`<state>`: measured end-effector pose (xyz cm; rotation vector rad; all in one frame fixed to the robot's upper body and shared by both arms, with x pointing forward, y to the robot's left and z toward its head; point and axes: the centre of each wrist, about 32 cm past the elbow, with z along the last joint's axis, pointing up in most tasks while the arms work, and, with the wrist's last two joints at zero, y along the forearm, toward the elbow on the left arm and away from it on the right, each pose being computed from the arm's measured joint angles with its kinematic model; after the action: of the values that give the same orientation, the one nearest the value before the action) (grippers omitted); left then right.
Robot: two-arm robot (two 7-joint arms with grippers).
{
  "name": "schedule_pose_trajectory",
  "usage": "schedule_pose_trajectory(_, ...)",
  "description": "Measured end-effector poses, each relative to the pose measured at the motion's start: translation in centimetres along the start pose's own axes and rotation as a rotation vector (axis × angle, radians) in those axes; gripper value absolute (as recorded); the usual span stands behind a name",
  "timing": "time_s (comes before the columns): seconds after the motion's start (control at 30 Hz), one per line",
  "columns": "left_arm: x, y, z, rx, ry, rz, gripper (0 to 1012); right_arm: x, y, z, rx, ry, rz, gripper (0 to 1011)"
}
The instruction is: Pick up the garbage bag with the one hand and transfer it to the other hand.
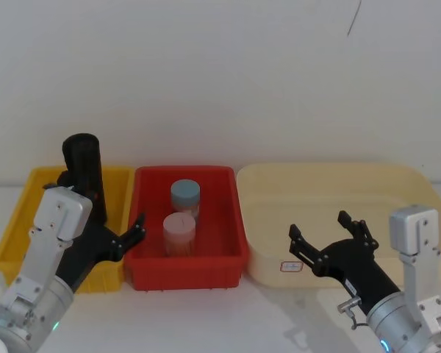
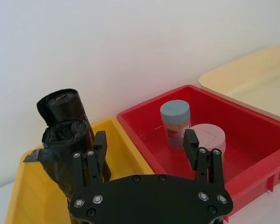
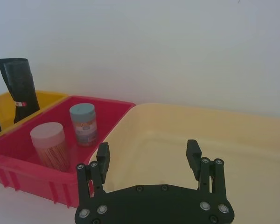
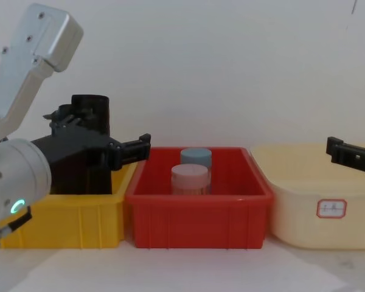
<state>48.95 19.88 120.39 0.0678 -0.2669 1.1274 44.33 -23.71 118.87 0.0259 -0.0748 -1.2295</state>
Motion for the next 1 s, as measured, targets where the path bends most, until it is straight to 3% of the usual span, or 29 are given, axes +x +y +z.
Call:
schedule_pose_trajectory(0.23, -0.32, 0.93, -0.17, 0.023, -0.003, 0.016, 1001, 0.0, 0.0, 0.0, 0.0, 0.0, 0.0, 1000)
schedule_pose_trajectory(0.6, -0.77, 3.05, -0.5, 0.059, 0.011, 0.07, 1002, 0.0, 0.0, 0.0, 0.0, 0.0, 0.0, 1000)
schedule_pose_trajectory(1.0, -0.24, 4.18, -0.66, 0.071, 0.042, 0.128, 1002, 0.0, 0.0, 0.0, 0.0, 0.0, 0.0, 1000)
